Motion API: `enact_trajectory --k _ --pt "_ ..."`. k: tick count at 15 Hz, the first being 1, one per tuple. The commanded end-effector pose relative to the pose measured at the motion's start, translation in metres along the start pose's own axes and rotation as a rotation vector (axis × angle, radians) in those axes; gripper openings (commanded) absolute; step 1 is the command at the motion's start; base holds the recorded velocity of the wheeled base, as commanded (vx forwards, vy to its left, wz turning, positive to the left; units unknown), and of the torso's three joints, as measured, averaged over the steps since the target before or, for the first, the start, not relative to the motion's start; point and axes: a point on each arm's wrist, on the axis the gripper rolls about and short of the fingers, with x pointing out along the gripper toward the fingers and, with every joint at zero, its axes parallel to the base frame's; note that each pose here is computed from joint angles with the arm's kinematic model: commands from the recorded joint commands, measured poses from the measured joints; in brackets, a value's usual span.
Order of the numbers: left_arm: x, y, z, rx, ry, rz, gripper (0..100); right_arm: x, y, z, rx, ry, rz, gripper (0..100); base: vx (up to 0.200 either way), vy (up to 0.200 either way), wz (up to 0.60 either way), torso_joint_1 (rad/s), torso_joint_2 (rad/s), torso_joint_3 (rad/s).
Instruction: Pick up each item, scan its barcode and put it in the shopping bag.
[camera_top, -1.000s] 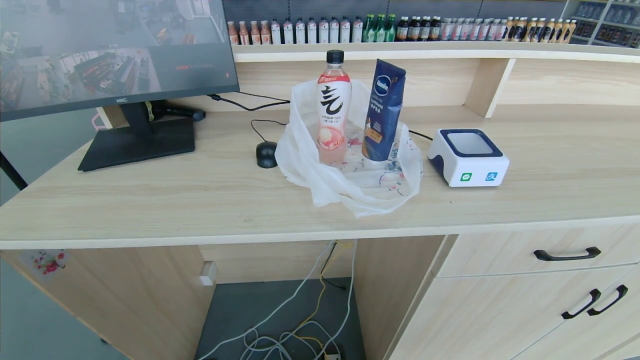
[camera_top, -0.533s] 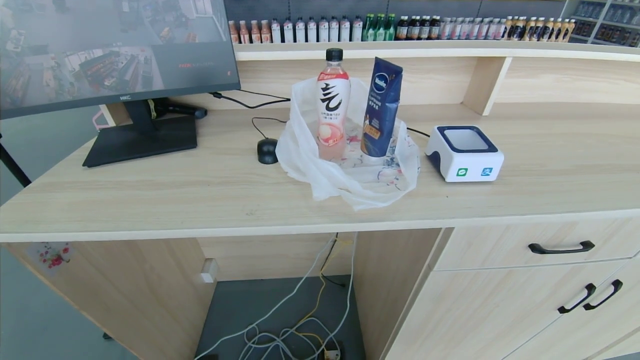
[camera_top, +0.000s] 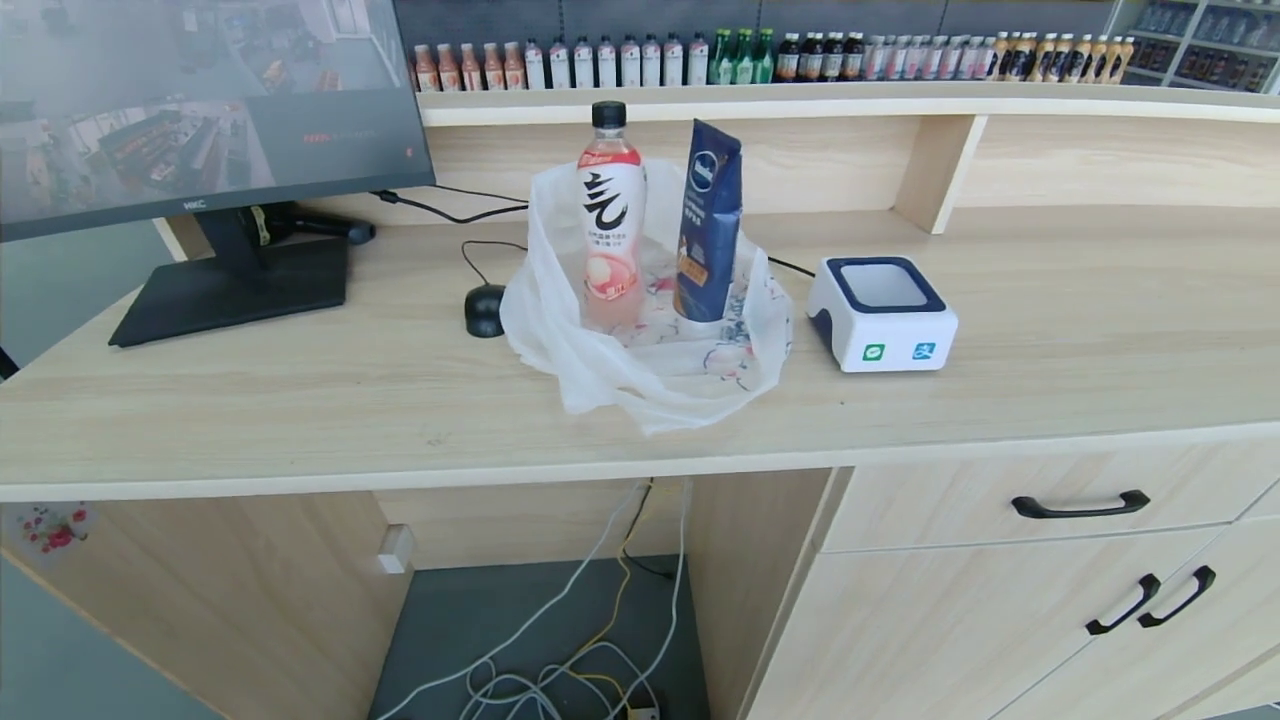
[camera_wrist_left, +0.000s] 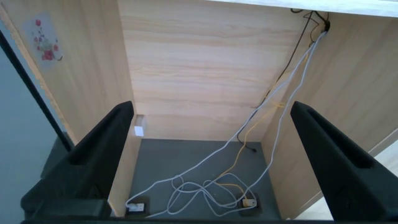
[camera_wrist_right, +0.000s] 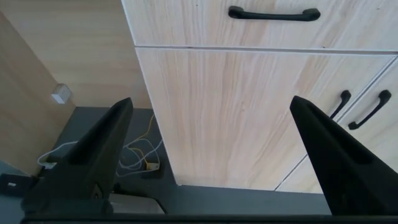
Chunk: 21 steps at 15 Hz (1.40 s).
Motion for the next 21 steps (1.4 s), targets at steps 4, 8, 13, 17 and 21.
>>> enact_trajectory --k 4,8,13,17,21 --pt "0.0000 0.0000 0.0000 -0.002 0.000 0.001 100 0.0004 0.0000 0.0001 0.000 0.005 0.000 100 0.000 -0.200 0.00 0.000 0.00 0.000" --pt "0.0000 0.0000 0.0000 -0.006 0.000 0.001 100 0.0004 0.0000 0.0001 0.001 0.005 0.000 100 0.000 -0.200 0.00 0.005 0.01 0.005" --pt "0.0000 0.0000 0.0000 -0.005 0.000 0.001 100 0.0004 0.0000 0.0001 0.003 0.005 0.000 100 0.000 -0.200 0.00 0.003 0.00 0.006" --pt "0.0000 0.0000 0.0000 -0.005 0.000 0.001 100 0.0004 0.0000 0.0000 0.001 0.007 0.000 100 0.000 -0.200 0.00 0.002 0.00 0.002" --pt "0.0000 0.0000 0.0000 -0.005 0.000 0.001 100 0.0004 0.0000 0.0000 0.001 0.007 0.000 100 0.000 -0.100 0.00 0.002 0.00 0.000"
